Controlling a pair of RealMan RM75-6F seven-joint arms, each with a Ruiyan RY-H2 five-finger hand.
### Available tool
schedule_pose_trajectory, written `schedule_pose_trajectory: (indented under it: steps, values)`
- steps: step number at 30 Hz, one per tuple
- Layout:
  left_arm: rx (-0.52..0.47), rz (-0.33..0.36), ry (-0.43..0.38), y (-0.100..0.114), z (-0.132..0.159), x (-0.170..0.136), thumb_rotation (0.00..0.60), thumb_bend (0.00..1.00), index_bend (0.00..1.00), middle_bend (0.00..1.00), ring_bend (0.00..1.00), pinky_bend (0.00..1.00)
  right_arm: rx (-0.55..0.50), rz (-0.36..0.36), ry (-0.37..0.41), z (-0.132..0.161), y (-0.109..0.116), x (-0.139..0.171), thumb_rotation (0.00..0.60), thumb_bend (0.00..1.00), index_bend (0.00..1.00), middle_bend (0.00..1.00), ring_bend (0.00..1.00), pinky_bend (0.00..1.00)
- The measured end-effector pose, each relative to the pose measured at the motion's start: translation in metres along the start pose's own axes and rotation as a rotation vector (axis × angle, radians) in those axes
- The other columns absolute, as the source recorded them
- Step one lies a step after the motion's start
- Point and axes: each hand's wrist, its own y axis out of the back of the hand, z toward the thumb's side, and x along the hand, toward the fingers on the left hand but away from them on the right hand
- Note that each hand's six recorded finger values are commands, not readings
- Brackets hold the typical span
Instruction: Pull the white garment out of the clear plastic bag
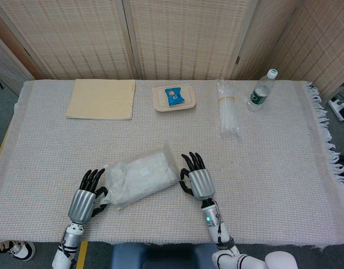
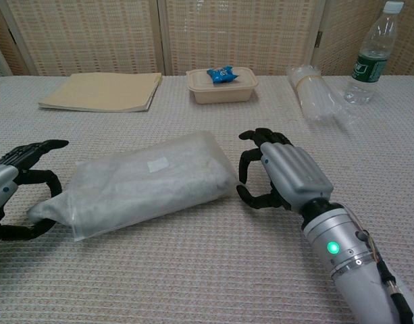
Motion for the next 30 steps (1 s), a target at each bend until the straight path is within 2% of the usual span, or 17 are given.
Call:
schedule_pose_trajectory:
  steps: [7, 11, 20, 26, 28, 29, 30]
  values:
    - [0.002, 0.008, 0.006, 0.003, -0.004, 0.000, 0.600, 0.54, 0.72, 0.10, 0.00, 0.00, 0.012, -0.001, -0.013, -0.008, 0.004, 0.001, 0.600, 0.52, 0.66, 0.14, 0.00, 0.00]
    - [0.017, 0.026, 0.016, 0.010, -0.012, 0.003, 0.600, 0.54, 0.72, 0.11, 0.00, 0.00, 0.039, -0.017, -0.023, -0.021, 0.014, 0.002, 0.600, 0.53, 0.67, 0.14, 0.00, 0.00]
    - [0.102, 0.083, 0.044, 0.041, -0.046, 0.010, 0.600, 0.54, 0.72, 0.11, 0.00, 0.00, 0.127, -0.064, -0.081, -0.075, 0.054, 0.009, 0.600, 0.53, 0.67, 0.15, 0.00, 0.00]
    - [0.151, 0.118, 0.101, 0.069, -0.079, 0.008, 0.600, 0.54, 0.72, 0.11, 0.00, 0.00, 0.222, -0.088, -0.132, -0.120, 0.086, 0.024, 0.600, 0.53, 0.67, 0.15, 0.00, 0.00]
    - [0.143, 0.115, 0.115, 0.072, -0.085, 0.005, 0.600, 0.54, 0.69, 0.10, 0.00, 0.00, 0.247, -0.092, -0.147, -0.133, 0.094, 0.032, 0.600, 0.53, 0.67, 0.15, 0.00, 0.00]
    - [0.140, 0.108, 0.115, 0.071, -0.086, 0.004, 0.600, 0.51, 0.63, 0.09, 0.00, 0.00, 0.257, -0.089, -0.153, -0.138, 0.097, 0.036, 0.600, 0.52, 0.64, 0.14, 0.00, 0.00]
    - [0.136, 0.093, 0.113, 0.069, -0.085, 0.003, 0.600, 0.46, 0.49, 0.06, 0.00, 0.00, 0.264, -0.084, -0.155, -0.141, 0.099, 0.039, 0.600, 0.50, 0.60, 0.13, 0.00, 0.00]
